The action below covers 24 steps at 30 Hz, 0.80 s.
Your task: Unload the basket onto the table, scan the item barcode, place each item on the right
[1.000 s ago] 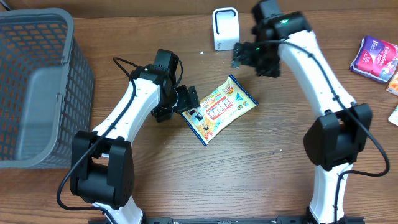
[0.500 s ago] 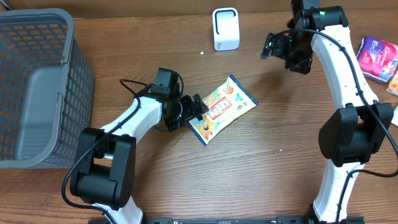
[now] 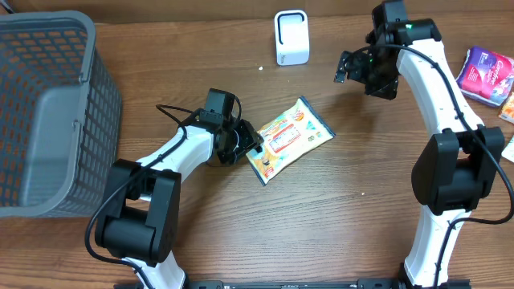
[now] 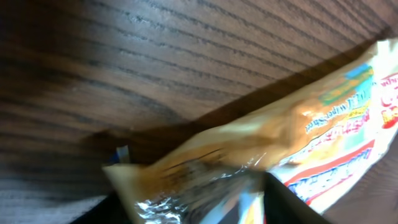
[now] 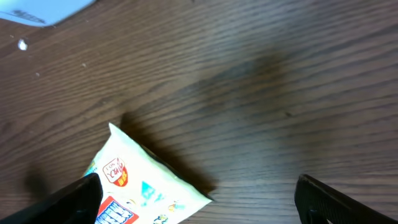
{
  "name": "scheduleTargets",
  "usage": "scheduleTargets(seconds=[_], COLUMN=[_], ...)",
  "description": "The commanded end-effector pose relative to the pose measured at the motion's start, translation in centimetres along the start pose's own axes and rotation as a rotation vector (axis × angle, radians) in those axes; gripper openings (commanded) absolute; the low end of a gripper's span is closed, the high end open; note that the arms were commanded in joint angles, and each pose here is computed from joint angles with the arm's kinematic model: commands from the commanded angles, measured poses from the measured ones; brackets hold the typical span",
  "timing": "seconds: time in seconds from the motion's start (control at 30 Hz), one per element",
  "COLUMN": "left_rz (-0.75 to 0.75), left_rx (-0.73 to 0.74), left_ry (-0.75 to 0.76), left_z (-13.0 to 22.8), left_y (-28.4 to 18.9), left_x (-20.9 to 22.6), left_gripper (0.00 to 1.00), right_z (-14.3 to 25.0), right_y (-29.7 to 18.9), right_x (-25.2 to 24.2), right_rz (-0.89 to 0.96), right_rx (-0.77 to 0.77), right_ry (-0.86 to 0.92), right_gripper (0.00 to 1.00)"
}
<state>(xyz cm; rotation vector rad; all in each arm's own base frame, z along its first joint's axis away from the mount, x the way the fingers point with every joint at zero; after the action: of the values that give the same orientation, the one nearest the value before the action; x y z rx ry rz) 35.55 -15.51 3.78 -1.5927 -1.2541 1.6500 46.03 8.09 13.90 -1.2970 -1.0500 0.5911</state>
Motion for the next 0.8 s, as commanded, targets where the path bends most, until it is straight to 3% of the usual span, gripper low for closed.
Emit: scheduleTargets(seconds=[0.0,0.07,0.13,0.17,0.33,0.5,0.6,0.7,0.77], left_rz=[-0.043,-0.046,-0.048,-0.048,-0.015,-0.075,-0.194,-0.402,-0.465], left_rx=[0.021,0.019,0.017,0.019,0.038,0.081,0.075,0.026,-0.006], left_ry=[-0.023,-0.024,-0.009,-0.009,0.045,0.107,0.086,0.107,0.119], left_z=[0.6,0.5,0.5,0.5,0.6,-0.3,-1.6,-4.2,-5.3], left_y=[1.2,1.2,1.2,1.2,1.0,-1.1,-3.4,-8.6,-11.1], left_x=[1.1,1.2,1.2,1.2,0.5,0.2,0.8,0.9,0.4], left_gripper=[0.35,0.26,0.06,0.04,0.04,0.04,0.04,0.04,0.04], right_z=[1.0,1.4,1.9,2.1,2.5,2.8,2.7,2.5,2.3], right_y=[1.0,1.9,3.1,3.6,4.1,4.1,4.1,4.1,4.2], right_x=[0.4,0.1,-0.4,-0.5,-0.5,-0.4,-0.3,-0.4,-0.3], right_rz=[-0.048,-0.05,-0.056,-0.062,-0.077,-0.091,-0.093,-0.086,-0.088], right_rx=[0.045,0.061,0.079,0.091,0.108,0.122,0.119,0.104,0.097], right_ry=[-0.032,-0.029,-0.026,-0.024,-0.023,-0.07,-0.071,-0.073,-0.075], right_gripper=[0.98,0.96,0.93,0.91,0.91,0.9,0.91,0.86,0.86])
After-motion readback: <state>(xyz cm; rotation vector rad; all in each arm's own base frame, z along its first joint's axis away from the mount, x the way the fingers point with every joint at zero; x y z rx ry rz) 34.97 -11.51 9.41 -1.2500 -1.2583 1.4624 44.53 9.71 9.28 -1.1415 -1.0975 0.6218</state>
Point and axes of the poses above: each gripper's point midway between its finger pads, its own y axis out along the fingers, its own x axis along the line the jaws close on, z = x × y, the point moved 3 cm from there along -y, back along the fingers, and after that the axes turned 13 degrees about y, right-handed, at the moved point
